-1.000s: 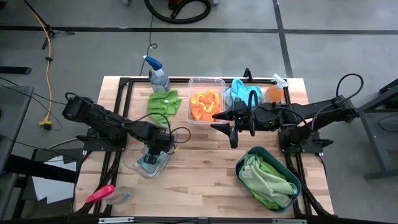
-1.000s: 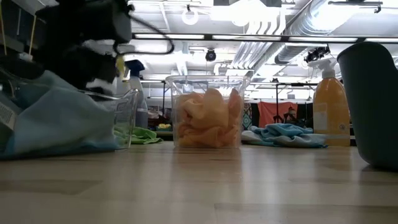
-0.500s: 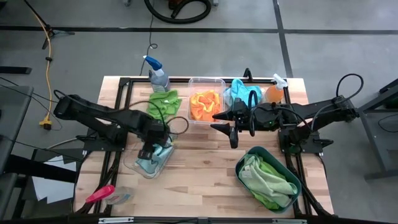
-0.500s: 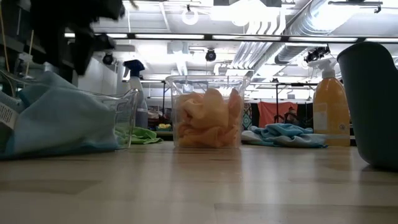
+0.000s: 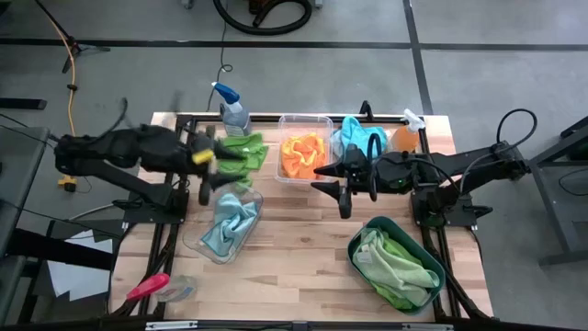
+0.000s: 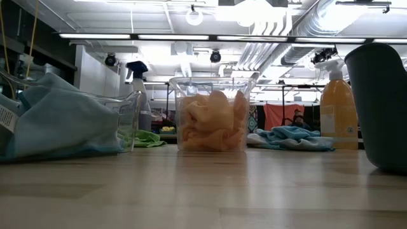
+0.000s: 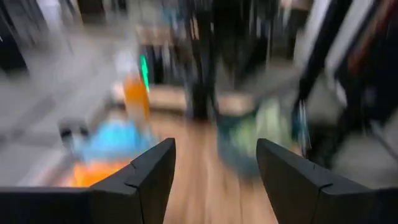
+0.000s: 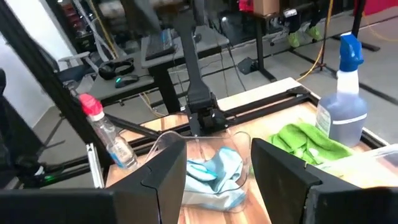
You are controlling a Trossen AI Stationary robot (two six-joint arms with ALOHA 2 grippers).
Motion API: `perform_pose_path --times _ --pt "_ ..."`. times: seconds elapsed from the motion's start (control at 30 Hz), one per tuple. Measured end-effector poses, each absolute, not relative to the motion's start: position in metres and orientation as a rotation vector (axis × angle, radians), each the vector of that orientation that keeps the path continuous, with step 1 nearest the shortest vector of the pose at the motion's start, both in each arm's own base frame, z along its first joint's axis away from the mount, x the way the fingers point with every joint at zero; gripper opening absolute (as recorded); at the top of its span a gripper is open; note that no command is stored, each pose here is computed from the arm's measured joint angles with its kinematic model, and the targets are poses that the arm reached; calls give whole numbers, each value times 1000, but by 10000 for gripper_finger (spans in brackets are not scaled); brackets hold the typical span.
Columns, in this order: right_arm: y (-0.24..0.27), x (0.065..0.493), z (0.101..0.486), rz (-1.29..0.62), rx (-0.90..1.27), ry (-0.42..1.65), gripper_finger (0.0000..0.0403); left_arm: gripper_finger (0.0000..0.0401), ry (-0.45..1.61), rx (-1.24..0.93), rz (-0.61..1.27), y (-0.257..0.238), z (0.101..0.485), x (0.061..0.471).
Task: Sort microfiber towel by color & place in baskets
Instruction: Put the blue microfiber towel into the bottom transparent bin
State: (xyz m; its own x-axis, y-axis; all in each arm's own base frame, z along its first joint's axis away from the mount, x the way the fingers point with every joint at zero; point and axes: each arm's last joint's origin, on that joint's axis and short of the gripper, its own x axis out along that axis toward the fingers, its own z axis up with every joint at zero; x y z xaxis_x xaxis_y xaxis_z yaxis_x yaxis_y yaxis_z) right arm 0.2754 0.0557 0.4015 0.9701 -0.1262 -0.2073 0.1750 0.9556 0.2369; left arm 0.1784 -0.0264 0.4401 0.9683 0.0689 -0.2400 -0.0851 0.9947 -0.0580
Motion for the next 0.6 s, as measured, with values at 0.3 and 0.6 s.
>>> perform_pose_path --times 0.3,0.6 --pt "56 276 406 -150 192 154 177 214 -2 -98 124 -21 398 197" --pt "55 276 406 -159 152 156 177 214 -186 -183 126 -19 375 207"
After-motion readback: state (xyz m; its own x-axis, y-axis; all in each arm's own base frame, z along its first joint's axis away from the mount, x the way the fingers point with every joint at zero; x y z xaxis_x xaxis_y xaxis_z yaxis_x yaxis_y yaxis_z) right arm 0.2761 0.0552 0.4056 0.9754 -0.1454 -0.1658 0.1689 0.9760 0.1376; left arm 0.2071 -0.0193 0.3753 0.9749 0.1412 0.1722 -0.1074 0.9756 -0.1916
